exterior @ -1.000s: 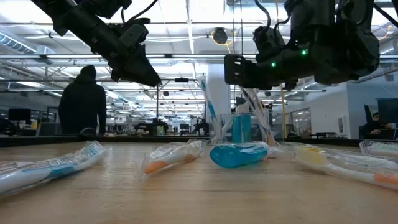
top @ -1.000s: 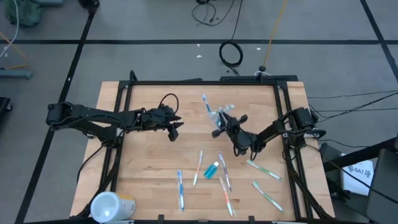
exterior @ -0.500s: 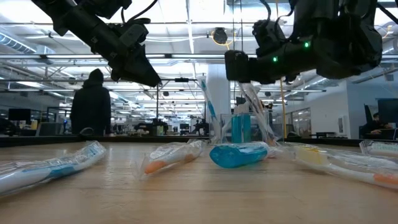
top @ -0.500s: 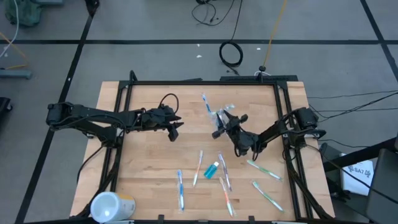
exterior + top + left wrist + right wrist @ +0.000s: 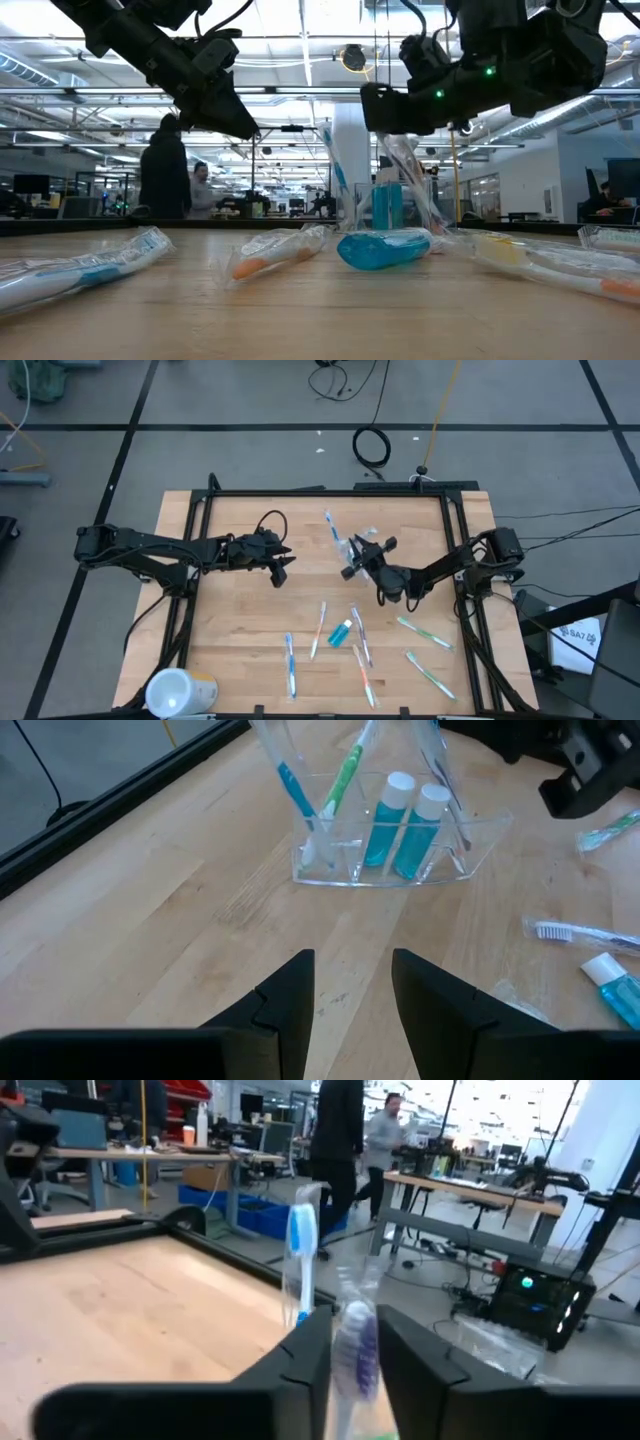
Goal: Pick & Place toothbrushing station
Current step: Put the top violet toothbrush into the transparent organizer
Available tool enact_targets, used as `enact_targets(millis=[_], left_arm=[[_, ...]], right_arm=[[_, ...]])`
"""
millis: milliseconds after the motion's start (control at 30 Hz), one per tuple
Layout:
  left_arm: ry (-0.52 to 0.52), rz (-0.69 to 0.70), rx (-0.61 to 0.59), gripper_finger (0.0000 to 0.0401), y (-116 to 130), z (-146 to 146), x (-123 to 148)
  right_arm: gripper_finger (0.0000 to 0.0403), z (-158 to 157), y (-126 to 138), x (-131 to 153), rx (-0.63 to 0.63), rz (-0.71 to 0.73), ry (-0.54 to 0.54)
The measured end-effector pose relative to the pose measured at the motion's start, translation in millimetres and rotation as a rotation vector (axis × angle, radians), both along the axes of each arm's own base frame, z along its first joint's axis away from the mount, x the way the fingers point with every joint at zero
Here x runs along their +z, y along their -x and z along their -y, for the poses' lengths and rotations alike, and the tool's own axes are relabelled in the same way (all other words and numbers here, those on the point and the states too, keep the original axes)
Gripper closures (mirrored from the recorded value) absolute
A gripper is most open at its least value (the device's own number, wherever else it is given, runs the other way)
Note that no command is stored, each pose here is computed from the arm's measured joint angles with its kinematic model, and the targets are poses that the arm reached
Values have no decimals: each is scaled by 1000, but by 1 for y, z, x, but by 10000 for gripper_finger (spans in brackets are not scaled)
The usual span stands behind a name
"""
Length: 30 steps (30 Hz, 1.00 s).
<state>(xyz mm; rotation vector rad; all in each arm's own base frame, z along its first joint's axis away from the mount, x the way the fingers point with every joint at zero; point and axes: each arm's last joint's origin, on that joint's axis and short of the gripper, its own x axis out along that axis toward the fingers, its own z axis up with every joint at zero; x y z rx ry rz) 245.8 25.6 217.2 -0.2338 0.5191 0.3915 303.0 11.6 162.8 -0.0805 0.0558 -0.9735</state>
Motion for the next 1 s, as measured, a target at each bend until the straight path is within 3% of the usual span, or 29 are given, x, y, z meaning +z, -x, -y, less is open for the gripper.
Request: enact_targets(millis=[200, 600, 767, 1000], left_arm=[[0, 0, 0, 260, 0, 0, 0], [-5, -2, -3, 260, 0, 0, 0], [-1, 0, -1, 260, 0, 0, 0], [-1, 0, -1, 260, 0, 0, 0]], right_arm=[[396, -1, 0, -2, -1, 3, -15], [400, -30, 12, 24, -50, 67, 10], [401, -50, 16, 23, 12, 65, 4], [402, -72, 26, 17, -73, 8, 12]])
